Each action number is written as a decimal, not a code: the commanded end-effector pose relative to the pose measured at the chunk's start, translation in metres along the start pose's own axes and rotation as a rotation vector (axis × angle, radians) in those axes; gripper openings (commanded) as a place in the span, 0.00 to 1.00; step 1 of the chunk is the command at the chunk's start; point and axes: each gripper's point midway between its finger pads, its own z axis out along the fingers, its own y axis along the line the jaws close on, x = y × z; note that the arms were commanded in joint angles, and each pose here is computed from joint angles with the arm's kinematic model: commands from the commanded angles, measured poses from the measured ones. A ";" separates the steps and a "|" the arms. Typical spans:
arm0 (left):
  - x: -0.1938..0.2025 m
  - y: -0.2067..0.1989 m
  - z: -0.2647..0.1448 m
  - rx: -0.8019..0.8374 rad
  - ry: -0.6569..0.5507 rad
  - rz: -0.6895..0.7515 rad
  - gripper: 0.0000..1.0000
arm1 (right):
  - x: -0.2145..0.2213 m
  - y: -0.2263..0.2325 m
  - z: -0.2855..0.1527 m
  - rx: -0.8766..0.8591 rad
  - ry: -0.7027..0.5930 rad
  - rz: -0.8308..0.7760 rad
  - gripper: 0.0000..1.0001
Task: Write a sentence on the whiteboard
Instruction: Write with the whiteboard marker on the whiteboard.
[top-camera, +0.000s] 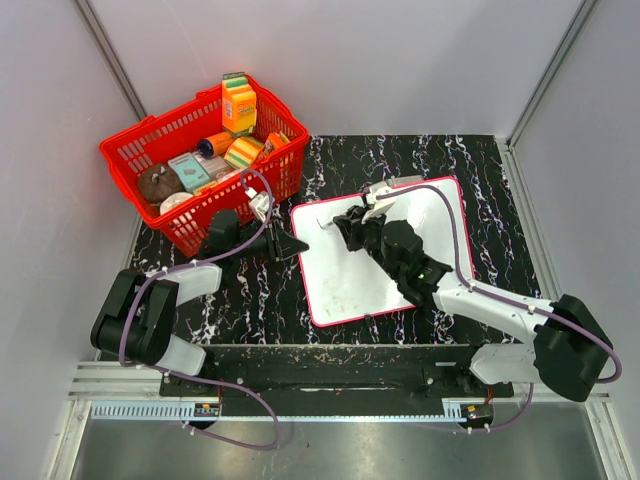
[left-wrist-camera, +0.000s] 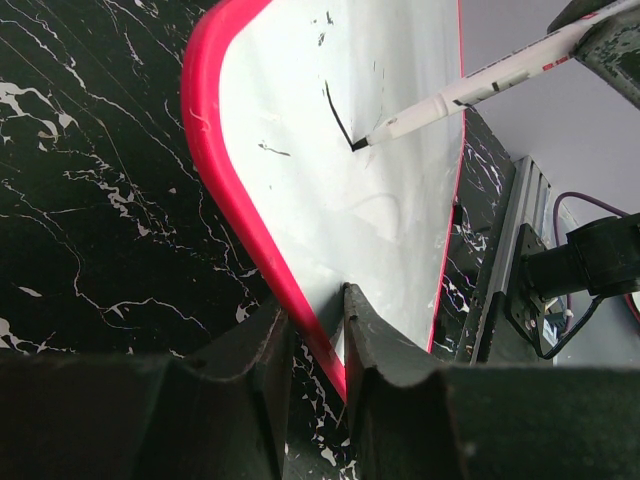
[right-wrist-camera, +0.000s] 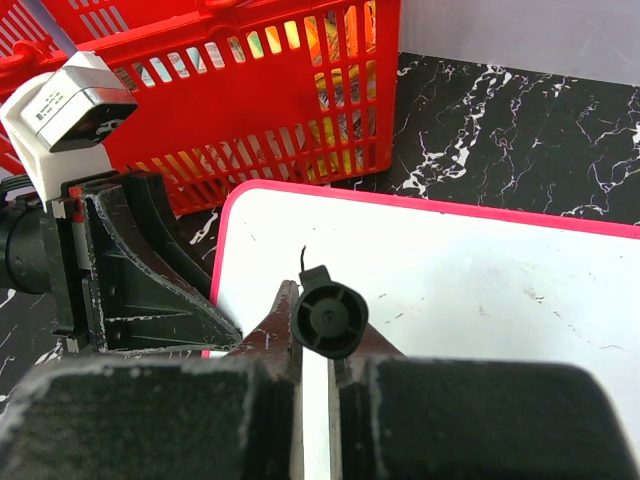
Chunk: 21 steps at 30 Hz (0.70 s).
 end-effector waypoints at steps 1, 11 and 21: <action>-0.002 -0.004 0.008 0.029 0.004 0.114 0.00 | 0.001 -0.005 -0.001 0.041 0.009 -0.012 0.00; -0.002 -0.005 0.008 0.032 0.005 0.115 0.00 | -0.016 -0.011 0.013 0.101 -0.023 -0.035 0.00; -0.002 -0.005 0.008 0.034 0.008 0.114 0.00 | -0.022 -0.014 0.020 0.134 -0.036 -0.059 0.00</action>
